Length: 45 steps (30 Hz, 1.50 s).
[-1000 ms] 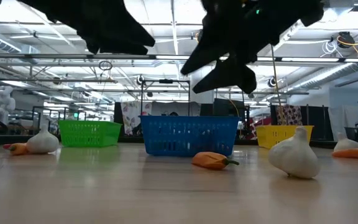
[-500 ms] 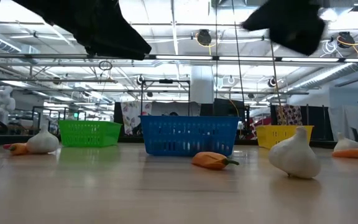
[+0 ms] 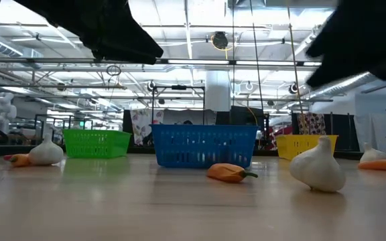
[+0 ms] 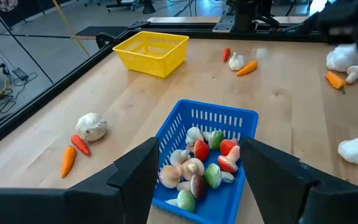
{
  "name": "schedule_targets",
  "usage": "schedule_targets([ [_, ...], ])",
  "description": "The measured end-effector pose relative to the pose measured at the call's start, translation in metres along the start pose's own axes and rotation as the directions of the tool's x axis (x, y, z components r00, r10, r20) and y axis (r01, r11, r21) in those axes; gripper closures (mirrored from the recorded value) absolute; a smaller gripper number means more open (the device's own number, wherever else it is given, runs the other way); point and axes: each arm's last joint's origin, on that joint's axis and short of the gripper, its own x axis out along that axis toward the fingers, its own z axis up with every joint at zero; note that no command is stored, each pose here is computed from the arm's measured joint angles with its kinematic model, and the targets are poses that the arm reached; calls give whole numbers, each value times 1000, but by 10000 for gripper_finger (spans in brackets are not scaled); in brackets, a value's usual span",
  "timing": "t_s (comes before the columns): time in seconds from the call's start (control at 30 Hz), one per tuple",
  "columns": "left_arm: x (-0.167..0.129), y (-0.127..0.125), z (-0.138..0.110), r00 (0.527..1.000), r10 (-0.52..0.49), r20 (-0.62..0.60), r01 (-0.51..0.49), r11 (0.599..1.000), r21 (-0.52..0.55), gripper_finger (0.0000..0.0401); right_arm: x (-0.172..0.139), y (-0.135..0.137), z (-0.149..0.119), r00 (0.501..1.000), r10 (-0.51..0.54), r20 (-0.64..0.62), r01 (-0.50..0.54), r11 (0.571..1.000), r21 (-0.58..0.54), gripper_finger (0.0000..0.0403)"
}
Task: Sort produce into baskets
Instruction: Put the white garlic into the yellow bin
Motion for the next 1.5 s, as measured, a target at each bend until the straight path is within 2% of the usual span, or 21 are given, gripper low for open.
schedule_targets([
  [0.2,0,0,0,1000,0,-1,0,1000,-1,169,23,-1,-24,998,-54,10,55,998,-20,207],
  [0.5,0,0,0,1000,0,-1,0,1000,0,169,41,-7,-40,990,-129,59,129,992,1,207],
  [0.7,0,0,0,1000,-6,-2,6,1000,-1,169,51,-11,-50,986,-158,47,158,987,21,213],
  [0.83,0,0,0,1000,-8,-3,8,1000,1,169,54,-12,-54,985,-169,44,168,986,24,248],
  [1.07,0,0,0,1000,-8,-3,8,1000,1,169,54,-13,-53,985,-170,42,169,985,31,360],
  [1.33,0,0,0,1000,-8,-3,8,1000,1,169,50,-12,-47,988,-157,13,156,987,44,365],
  [1.5,0,0,0,1000,-8,-3,8,1000,1,169,35,-13,-26,987,-158,24,157,986,52,353],
])
